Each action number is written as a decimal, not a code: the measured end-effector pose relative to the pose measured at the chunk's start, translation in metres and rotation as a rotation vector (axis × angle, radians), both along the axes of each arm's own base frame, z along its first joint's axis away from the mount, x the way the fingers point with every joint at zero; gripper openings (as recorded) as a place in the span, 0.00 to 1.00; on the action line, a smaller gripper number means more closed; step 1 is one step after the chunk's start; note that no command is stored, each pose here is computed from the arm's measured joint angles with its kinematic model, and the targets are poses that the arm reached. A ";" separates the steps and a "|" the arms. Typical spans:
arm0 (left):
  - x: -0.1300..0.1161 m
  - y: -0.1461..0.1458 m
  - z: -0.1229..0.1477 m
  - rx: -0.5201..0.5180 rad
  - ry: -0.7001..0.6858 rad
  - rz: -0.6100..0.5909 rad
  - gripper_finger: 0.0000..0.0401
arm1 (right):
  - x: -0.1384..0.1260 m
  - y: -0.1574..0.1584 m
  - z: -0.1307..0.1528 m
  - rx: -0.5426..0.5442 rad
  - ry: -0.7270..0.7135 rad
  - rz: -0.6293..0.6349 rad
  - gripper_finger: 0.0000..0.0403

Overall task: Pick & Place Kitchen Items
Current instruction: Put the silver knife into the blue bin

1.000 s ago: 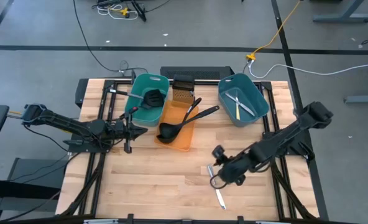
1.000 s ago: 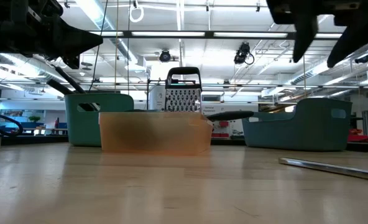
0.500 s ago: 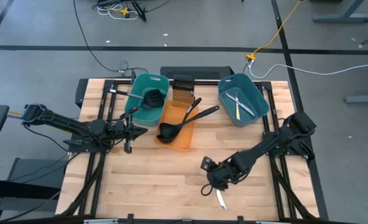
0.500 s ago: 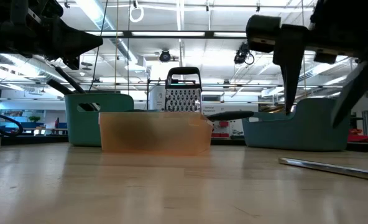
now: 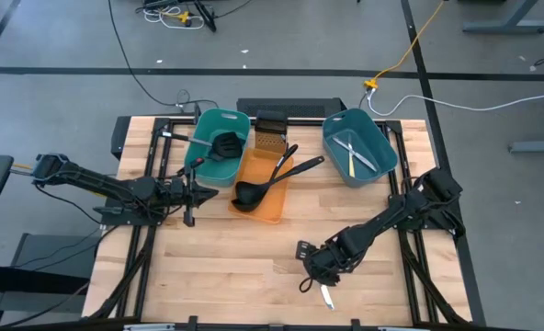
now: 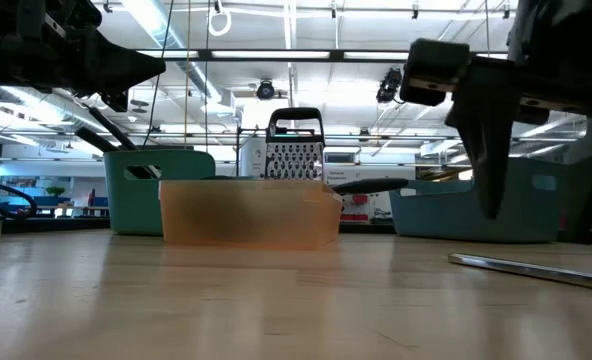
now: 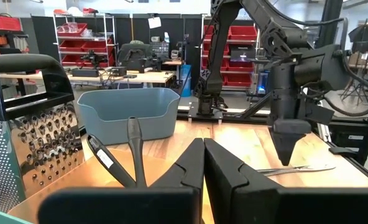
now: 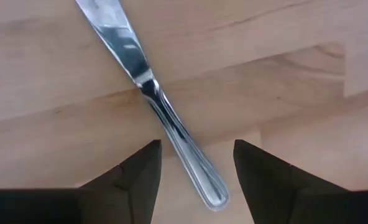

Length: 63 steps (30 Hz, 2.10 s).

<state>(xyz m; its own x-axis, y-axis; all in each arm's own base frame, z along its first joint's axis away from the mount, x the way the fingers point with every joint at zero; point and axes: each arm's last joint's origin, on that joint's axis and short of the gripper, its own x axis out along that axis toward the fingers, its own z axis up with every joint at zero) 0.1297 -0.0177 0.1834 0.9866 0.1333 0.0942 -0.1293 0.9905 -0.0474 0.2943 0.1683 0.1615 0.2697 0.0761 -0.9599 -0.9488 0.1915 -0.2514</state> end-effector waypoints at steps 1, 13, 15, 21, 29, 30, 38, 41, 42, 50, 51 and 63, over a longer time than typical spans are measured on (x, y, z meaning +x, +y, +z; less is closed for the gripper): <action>0.000 0.000 0.000 0.000 0.000 0.000 0.03 | 0.000 0.000 -0.001 0.009 0.000 0.002 0.52; 0.000 0.000 0.000 0.003 0.000 0.000 0.03 | -0.002 -0.005 -0.015 0.048 -0.023 0.041 0.52; 0.000 0.000 0.000 0.003 0.000 0.000 0.03 | 0.000 -0.006 -0.015 0.057 -0.027 0.048 0.52; 0.000 0.000 0.000 0.003 0.000 0.000 0.03 | 0.005 -0.006 -0.019 0.140 -0.012 0.060 0.52; 0.000 0.000 -0.001 0.025 0.013 0.002 0.03 | 0.003 -0.002 -0.021 0.055 -0.042 0.110 0.52; 0.000 0.000 -0.001 0.029 0.014 0.002 0.03 | 0.002 -0.001 -0.020 0.035 -0.053 0.130 0.52; 0.000 0.000 -0.001 0.030 0.019 0.002 0.03 | -0.006 0.008 -0.017 -0.025 -0.078 0.232 0.51; 0.000 0.000 -0.001 0.031 0.020 0.002 0.03 | -0.005 0.007 -0.017 -0.027 -0.076 0.228 0.48; 0.000 0.000 -0.001 0.031 0.020 0.002 0.03 | -0.005 0.005 -0.017 -0.023 -0.067 0.225 0.47; 0.000 0.000 -0.002 0.034 0.026 0.002 0.03 | 0.000 -0.001 -0.032 0.019 0.021 0.219 0.42; 0.000 0.000 -0.002 0.034 0.027 0.003 0.03 | 0.000 -0.001 -0.034 0.017 0.026 0.217 0.42; 0.000 0.000 -0.002 0.056 0.029 0.005 0.03 | 0.011 -0.016 -0.042 0.296 0.174 -0.089 0.30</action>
